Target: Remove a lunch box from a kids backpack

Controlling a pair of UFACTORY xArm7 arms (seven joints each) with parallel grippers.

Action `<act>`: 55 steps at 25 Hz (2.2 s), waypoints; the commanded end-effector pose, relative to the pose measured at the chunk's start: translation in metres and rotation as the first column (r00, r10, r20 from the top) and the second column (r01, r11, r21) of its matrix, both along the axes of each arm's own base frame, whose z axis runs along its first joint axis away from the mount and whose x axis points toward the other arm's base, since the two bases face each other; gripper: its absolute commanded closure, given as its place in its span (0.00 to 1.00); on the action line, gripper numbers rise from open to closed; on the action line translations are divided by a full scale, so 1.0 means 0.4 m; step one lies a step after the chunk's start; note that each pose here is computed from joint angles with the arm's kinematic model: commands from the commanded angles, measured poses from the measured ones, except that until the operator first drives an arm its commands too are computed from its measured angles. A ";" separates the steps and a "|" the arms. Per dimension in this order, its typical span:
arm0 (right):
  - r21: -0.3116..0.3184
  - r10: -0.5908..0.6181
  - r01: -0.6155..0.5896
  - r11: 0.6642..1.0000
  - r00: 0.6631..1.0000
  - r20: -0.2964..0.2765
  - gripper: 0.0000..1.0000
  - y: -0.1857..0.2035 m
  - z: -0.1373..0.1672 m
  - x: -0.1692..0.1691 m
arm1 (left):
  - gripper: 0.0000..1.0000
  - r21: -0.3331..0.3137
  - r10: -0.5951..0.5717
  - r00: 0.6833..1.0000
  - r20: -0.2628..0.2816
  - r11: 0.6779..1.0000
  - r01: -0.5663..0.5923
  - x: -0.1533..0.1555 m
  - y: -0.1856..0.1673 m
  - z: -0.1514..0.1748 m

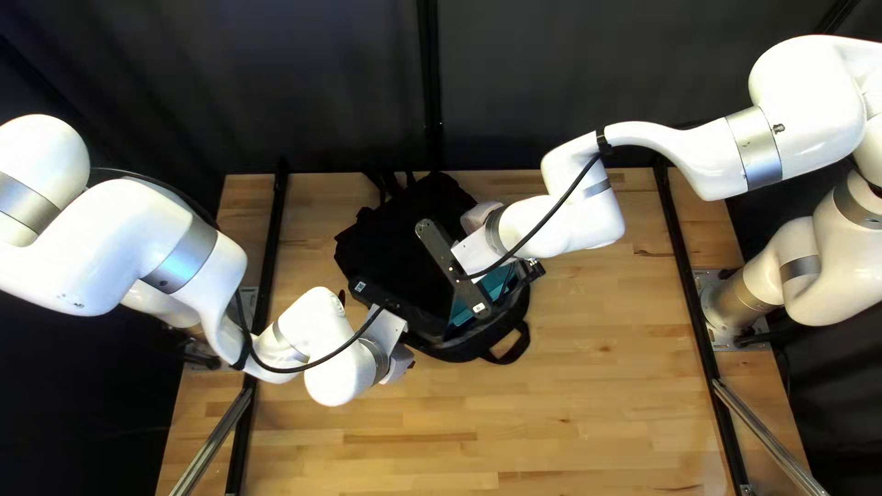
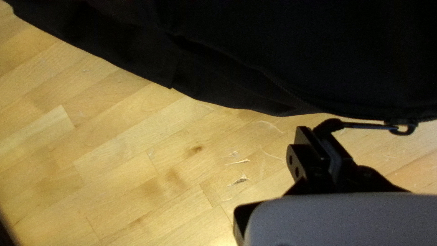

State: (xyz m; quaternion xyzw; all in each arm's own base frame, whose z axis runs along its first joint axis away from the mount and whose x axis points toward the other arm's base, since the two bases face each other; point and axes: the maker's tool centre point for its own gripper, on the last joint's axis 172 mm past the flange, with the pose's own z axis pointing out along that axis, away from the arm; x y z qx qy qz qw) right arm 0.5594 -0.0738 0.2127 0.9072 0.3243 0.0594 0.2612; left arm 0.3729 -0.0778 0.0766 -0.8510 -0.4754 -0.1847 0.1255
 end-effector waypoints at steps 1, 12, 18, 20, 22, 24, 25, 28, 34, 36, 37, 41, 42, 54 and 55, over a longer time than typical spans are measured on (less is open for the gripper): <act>-0.001 -0.004 0.004 1.000 1.000 0.000 1.00 -0.001 0.006 -0.006 | 1.00 0.001 0.001 1.000 -0.001 1.000 -0.001 -0.007 0.002 0.001; -0.003 -0.015 0.015 1.000 1.000 -0.004 1.00 -0.011 0.005 -0.014 | 1.00 -0.002 0.002 1.000 -0.007 1.000 -0.002 -0.028 -0.018 0.021; -0.003 -0.017 0.017 1.000 1.000 -0.005 1.00 -0.011 0.003 -0.025 | 1.00 -0.009 0.020 1.000 -0.013 1.000 -0.020 -0.068 -0.001 0.014; -0.003 -0.018 0.018 1.000 1.000 -0.005 1.00 -0.011 0.003 -0.025 | 1.00 -0.011 0.025 1.000 -0.015 1.000 -0.025 -0.074 0.004 0.012; -0.003 -0.018 0.018 1.000 1.000 -0.005 1.00 -0.012 0.001 -0.025 | 1.00 -0.013 0.029 0.999 -0.016 0.999 -0.029 -0.082 0.014 0.007; -0.002 -0.017 0.017 1.000 1.000 -0.006 1.00 -0.012 -0.001 -0.026 | 1.00 -0.014 0.035 0.999 -0.017 0.999 -0.035 -0.092 0.028 0.005; -0.002 -0.017 0.017 1.000 1.000 -0.006 1.00 -0.013 -0.001 -0.026 | 1.00 -0.015 0.036 0.999 -0.018 0.999 -0.036 -0.094 0.031 0.005; -0.001 -0.017 0.017 1.000 1.000 -0.006 1.00 -0.013 -0.002 -0.028 | 1.00 -0.017 0.043 0.999 -0.021 0.999 -0.043 -0.109 0.052 0.006; -0.001 -0.016 0.016 1.000 1.000 -0.006 1.00 -0.014 0.001 -0.031 | 1.00 -0.012 0.052 0.998 -0.027 0.999 -0.052 -0.125 0.085 0.018; -0.001 -0.016 0.016 1.000 1.000 -0.007 1.00 -0.014 0.001 -0.033 | 1.00 -0.012 0.055 0.998 -0.029 0.998 -0.056 -0.134 0.093 0.018; -0.002 -0.015 0.015 1.000 1.000 -0.006 1.00 -0.014 0.001 -0.034 | 1.00 -0.012 0.057 0.998 -0.030 0.998 -0.057 -0.138 0.096 0.019; -0.002 -0.014 0.014 1.000 1.000 -0.007 1.00 -0.016 0.000 -0.036 | 1.00 -0.014 0.065 0.997 -0.030 0.998 -0.065 -0.155 0.115 0.012; -0.002 -0.014 0.014 1.000 1.000 -0.007 1.00 -0.016 0.000 -0.037 | 1.00 -0.014 0.065 0.997 -0.030 0.998 -0.066 -0.156 0.117 0.010; -0.006 -0.010 0.010 1.000 1.000 -0.001 1.00 -0.022 -0.001 -0.046 | 0.00 -0.004 0.071 0.997 -0.007 0.997 -0.071 -0.163 0.130 0.039; -0.006 -0.009 0.009 1.000 1.000 -0.001 1.00 -0.023 -0.002 -0.044 | 0.00 0.000 0.069 0.998 -0.005 0.998 -0.069 -0.158 0.125 0.048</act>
